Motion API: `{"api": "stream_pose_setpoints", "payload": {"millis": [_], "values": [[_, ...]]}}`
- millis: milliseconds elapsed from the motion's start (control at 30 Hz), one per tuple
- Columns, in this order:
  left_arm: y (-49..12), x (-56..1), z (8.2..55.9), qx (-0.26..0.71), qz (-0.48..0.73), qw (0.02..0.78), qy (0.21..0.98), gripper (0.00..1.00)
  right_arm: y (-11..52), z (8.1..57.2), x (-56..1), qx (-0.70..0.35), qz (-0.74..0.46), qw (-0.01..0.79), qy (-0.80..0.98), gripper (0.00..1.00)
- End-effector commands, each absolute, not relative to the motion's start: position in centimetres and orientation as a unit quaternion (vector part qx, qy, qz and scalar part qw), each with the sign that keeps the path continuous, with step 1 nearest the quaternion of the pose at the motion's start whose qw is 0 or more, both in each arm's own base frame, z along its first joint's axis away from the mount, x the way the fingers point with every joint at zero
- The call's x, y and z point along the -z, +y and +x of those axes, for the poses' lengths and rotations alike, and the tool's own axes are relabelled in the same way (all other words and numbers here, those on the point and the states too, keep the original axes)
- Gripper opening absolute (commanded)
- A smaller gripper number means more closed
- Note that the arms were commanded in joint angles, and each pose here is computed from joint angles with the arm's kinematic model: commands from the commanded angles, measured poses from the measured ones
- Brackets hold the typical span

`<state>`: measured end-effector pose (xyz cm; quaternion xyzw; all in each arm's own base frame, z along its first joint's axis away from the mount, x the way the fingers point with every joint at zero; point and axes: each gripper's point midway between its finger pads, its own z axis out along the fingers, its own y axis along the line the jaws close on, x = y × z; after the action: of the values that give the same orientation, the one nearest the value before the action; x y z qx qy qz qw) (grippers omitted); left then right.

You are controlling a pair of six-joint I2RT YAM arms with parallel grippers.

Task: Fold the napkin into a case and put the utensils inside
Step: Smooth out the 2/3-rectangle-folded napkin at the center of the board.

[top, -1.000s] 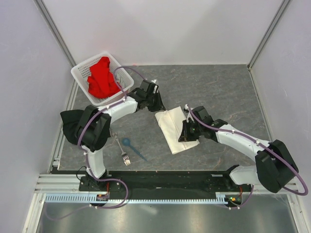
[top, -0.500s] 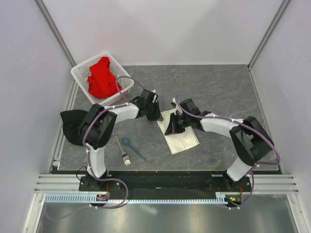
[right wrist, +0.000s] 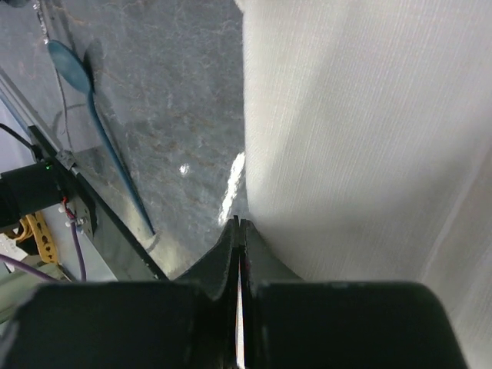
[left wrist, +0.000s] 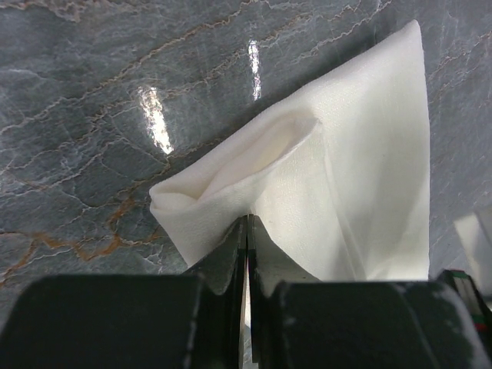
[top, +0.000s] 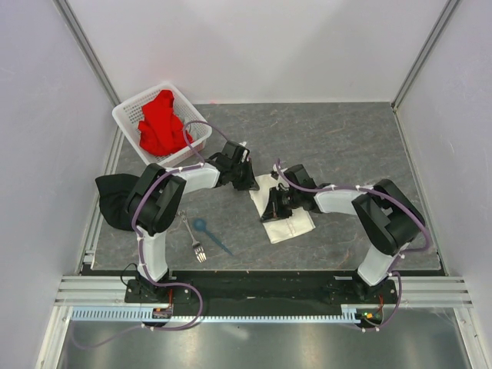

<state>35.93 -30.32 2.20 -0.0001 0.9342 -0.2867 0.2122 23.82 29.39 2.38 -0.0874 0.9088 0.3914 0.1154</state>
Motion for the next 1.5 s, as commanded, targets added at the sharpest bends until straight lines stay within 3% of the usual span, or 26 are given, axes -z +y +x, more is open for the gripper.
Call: {"api": "stream_pose_setpoints", "payload": {"millis": [0, 333, 667, 967, 1167, 1267, 1400, 1467], "values": [[-29.5, -0.7, 36.2, 0.271, -0.009, 0.207, 0.94, 0.06, 29.1, 22.8, -5.5, -0.412, -0.097, 0.138, 0.895, 0.0], [-29.6, -0.5, 36.2, 0.273, -0.012, 0.201, 0.941, 0.05, 27.3, 18.7, -2.5, -0.423, -0.068, 0.1, 0.898, 0.0], [-29.5, -1.2, 36.3, 0.272, -0.009, 0.207, 0.94, 0.05, 26.4, 19.6, -7.1, -0.4, -0.09, 0.157, 0.898, 0.0], [-29.4, -1.1, 35.9, 0.271, -0.007, 0.203, 0.941, 0.05, 25.8, 16.9, -2.1, -0.399, -0.063, 0.111, 0.908, 0.0], [-29.4, -1.5, 36.1, 0.27, -0.004, 0.204, 0.941, 0.05, 25.7, 17.8, -3.8, -0.386, -0.08, 0.135, 0.909, 0.0], [-29.6, -3.1, 36.2, 0.278, 0.002, 0.215, 0.936, 0.09, 25.6, 18.7, -6.1, -0.379, -0.086, 0.162, 0.907, 0.0], [-29.5, -5.9, 36.1, 0.284, 0.013, 0.236, 0.929, 0.25, 22.9, 20.8, -7.7, -0.327, -0.054, 0.202, 0.922, 0.01], [-29.6, -7.8, 35.9, 0.286, 0.023, 0.253, 0.924, 0.29, 21.5, 22.2, -8.6, -0.309, -0.043, 0.226, 0.923, 0.04]]}}
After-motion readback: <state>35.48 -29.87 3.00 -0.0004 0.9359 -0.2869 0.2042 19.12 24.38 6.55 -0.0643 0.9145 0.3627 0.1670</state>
